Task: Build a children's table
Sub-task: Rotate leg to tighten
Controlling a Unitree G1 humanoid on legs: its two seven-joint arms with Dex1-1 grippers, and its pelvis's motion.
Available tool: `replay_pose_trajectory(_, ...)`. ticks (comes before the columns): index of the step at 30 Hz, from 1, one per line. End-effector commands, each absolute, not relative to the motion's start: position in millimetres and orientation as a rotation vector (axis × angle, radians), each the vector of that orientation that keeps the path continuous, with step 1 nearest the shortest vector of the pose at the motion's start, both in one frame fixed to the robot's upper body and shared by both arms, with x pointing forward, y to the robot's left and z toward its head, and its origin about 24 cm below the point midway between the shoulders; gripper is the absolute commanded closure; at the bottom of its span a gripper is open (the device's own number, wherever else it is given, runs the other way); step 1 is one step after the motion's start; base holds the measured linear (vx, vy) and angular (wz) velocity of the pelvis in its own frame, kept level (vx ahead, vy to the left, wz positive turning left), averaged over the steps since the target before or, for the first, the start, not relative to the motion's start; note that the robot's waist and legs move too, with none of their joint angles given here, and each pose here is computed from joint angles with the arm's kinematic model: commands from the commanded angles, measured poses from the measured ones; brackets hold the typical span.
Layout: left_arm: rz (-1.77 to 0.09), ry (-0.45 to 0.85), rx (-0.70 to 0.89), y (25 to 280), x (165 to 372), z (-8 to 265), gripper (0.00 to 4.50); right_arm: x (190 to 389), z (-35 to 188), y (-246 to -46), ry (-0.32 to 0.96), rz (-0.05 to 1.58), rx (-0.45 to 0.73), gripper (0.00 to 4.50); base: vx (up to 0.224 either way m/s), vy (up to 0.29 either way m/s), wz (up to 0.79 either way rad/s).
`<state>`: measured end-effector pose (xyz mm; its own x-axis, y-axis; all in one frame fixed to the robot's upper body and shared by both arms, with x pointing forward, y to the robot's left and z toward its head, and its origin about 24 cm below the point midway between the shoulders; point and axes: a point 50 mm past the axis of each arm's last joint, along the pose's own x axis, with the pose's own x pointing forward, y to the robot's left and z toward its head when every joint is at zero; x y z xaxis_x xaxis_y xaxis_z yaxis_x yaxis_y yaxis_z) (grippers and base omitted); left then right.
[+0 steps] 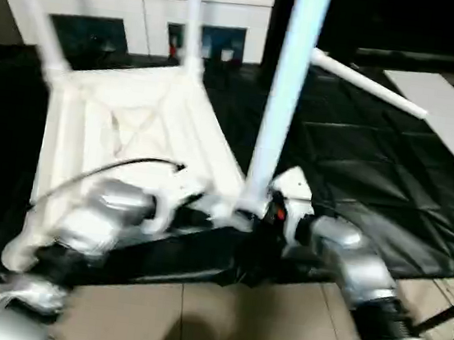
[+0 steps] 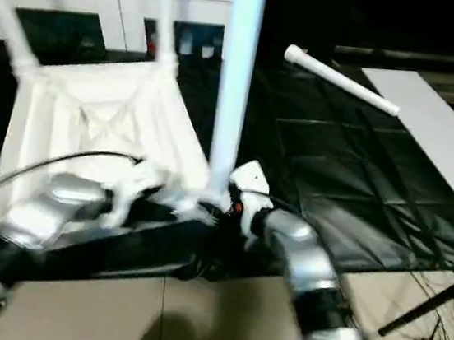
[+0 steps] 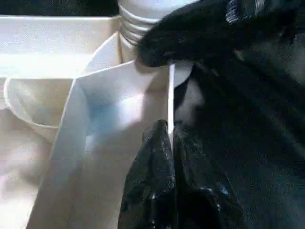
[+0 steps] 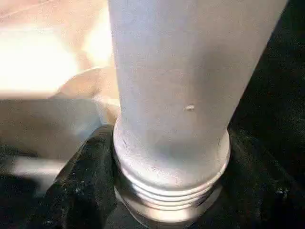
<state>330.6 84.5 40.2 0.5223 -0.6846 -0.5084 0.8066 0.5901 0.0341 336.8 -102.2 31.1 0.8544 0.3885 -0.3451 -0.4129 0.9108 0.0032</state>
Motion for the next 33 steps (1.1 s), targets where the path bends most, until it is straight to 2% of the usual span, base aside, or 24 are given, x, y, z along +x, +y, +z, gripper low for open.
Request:
replay_pose_trajectory(1, -0.720, 0.532, 0.265, 88.2, 334.6, 23.7, 4.50, 327.8, 1.7, -104.2, 0.482, 0.294, -0.065, 1.78, 0.000, 0.000, 0.00)
replay_pose_trajectory(3, -0.694, 0.490, 0.279, 74.5, 339.7, 26.2, 4.50, 330.7, -1.1, -97.1, 0.494, 0.211, -0.002, 1.78, 0.000, 0.000, 0.00)
replay_pose_trajectory(7, -0.752, 0.426, 0.320, 61.3, 341.6, 31.2, 4.50, 335.7, 4.6, -87.8, 0.470, 0.196, 0.048, 1.78, 0.000, 0.000, 0.00)
replay_pose_trajectory(8, -0.792, 0.402, 0.341, 57.5, 341.8, 33.5, 4.50, 339.2, 13.0, -84.1, 0.421, 0.222, 0.089, 1.78, 0.000, 0.000, 0.00)
replay_pose_trajectory(9, -0.792, 0.402, 0.341, 57.5, 341.8, 33.5, 4.50, 339.2, 13.0, -84.1, 0.421, 0.222, 0.089, 1.22, 0.000, 0.000, 0.00)
replay_pose_trajectory(10, -0.803, 0.395, 0.345, 57.1, 342.1, 34.2, 4.50, 340.8, 16.9, -84.2, 0.395, 0.226, 0.084, 1.08, 0.000, 0.000, 0.00)
replay_pose_trajectory(12, -0.845, 0.390, 0.351, 57.2, 340.9, 34.2, 4.50, 342.9, 23.7, -89.7, 0.355, 0.212, 0.062, 1.07, 0.000, 0.000, 0.00)
replay_pose_trajectory(15, -0.889, 0.353, 0.374, 56.2, 340.6, 35.3, 4.50, 344.4, 31.5, -100.8, 0.316, 0.185, 0.009, 0.69, 0.000, 0.000, 0.00)
replay_pose_trajectory(16, -0.914, 0.328, 0.381, 55.7, 341.1, 36.1, 4.50, 342.8, 36.3, -110.4, 0.293, 0.168, -0.020, 0.64, 0.000, 0.000, 0.00)
replay_pose_trajectory(19, -0.870, 0.243, 0.405, 57.6, 346.4, 42.8, 4.50, 336.2, 40.7, -122.1, 0.273, 0.160, -0.038, 0.64, 0.000, 0.000, 0.00)
replay_pose_trajectory(20, -0.871, 0.218, 0.345, 59.4, 349.1, 48.7, 4.22, 330.3, 41.6, -127.9, 0.273, 0.151, -0.036, 0.64, 0.000, 0.000, 0.00)
replay_pose_trajectory(21, -0.871, 0.218, 0.345, 59.4, 349.1, 48.7, 4.22, 330.3, 41.6, -127.9, 0.273, 0.151, -0.036, 0.64, 0.000, 0.000, 0.00)
replay_pose_trajectory(24, -0.815, 0.154, 0.269, 65.9, 356.4, 66.5, 3.84, 320.7, 42.9, -129.8, 0.277, 0.181, -0.052, 0.65, 0.000, 0.000, 0.00)
replay_pose_trajectory(25, -0.790, 0.092, 0.254, 75.0, 360.0, 84.4, 3.78, 314.9, 47.1, -128.1, 0.267, 0.207, -0.052, 0.65, 0.000, 0.000, 0.00)
replay_pose_trajectory(29, -0.776, 0.077, 0.221, 90.1, 360.1, 99.3, 3.59, 309.5, 51.3, -126.1, 0.260, 0.231, -0.044, 0.65, 0.026, 0.012, -0.03)
replay_pose_trajectory(30, -0.825, 0.083, 0.195, 106.0, 351.0, 111.8, 3.47, 303.5, 54.1, -124.1, 0.262, 0.290, -0.058, 0.65, 0.053, 0.025, -0.04)
replay_pose_trajectory(32, -0.854, 0.083, 0.195, 110.4, 346.6, 115.3, 3.35, 300.7, 55.5, -123.7, 0.265, 0.311, -0.064, 0.65, 0.055, 0.020, -0.03)
replay_pose_trajectory(33, -0.911, 0.079, 0.184, 118.6, 337.7, 123.2, 3.32, 297.4, 58.0, -123.0, 0.267, 0.351, -0.068, 0.65, 0.056, 0.015, -0.01)
